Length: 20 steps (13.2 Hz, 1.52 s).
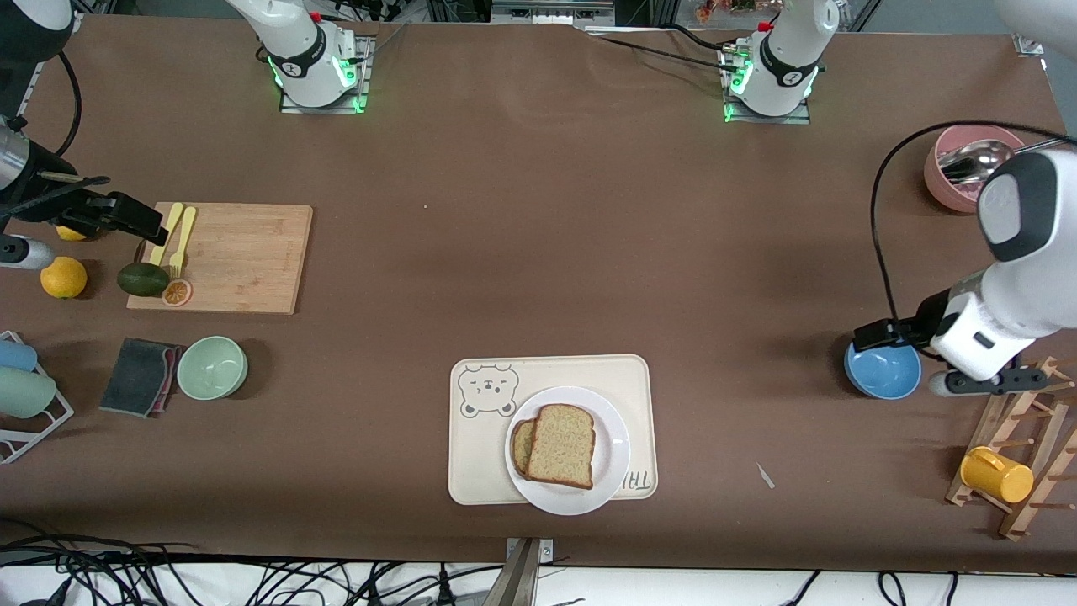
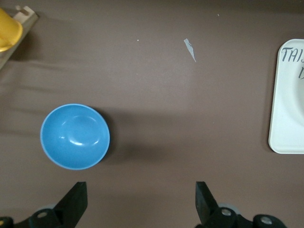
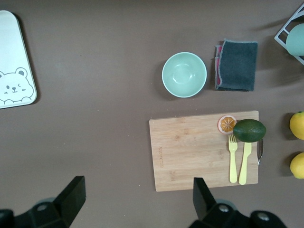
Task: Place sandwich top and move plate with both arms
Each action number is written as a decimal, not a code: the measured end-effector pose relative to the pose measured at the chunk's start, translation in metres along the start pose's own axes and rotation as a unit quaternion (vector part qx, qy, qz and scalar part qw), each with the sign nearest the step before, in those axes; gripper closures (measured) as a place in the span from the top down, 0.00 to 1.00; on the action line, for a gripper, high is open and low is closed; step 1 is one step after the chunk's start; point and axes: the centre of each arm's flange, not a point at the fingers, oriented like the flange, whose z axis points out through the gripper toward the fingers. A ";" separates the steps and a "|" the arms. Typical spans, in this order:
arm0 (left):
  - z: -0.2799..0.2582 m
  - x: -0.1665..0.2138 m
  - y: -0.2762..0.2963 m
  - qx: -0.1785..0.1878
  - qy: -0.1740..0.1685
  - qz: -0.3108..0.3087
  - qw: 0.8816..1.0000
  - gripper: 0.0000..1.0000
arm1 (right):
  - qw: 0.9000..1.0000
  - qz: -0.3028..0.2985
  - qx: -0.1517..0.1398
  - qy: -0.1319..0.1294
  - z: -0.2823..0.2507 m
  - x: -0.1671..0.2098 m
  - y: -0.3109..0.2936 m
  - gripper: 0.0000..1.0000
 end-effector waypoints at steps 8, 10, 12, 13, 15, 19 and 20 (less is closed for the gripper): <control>-0.078 -0.034 -0.004 0.009 0.020 -0.006 1.000 1.00 | 1.000 -0.003 0.000 0.002 -0.003 -0.001 0.000 1.00; -0.084 -0.038 -0.004 0.010 0.019 -0.007 1.000 1.00 | 1.000 -0.003 0.000 0.002 -0.003 -0.001 -0.001 1.00; -0.091 -0.041 -0.010 0.010 0.024 -0.012 1.000 1.00 | 1.000 -0.003 0.000 0.002 -0.003 -0.001 -0.001 1.00; -0.095 -0.042 -0.013 0.010 0.026 -0.015 0.999 1.00 | 1.000 -0.003 0.000 0.002 -0.003 -0.001 -0.001 1.00; -0.103 -0.046 -0.015 0.011 0.030 -0.018 0.999 1.00 | 1.000 -0.003 0.000 0.002 -0.003 -0.001 -0.001 1.00; -0.104 -0.048 -0.009 0.012 0.030 -0.025 0.999 1.00 | 1.000 -0.004 0.000 0.002 -0.003 -0.001 -0.001 1.00; -0.103 -0.048 -0.009 0.013 0.029 -0.025 0.999 1.00 | 1.000 -0.004 0.000 0.002 -0.003 -0.001 -0.001 1.00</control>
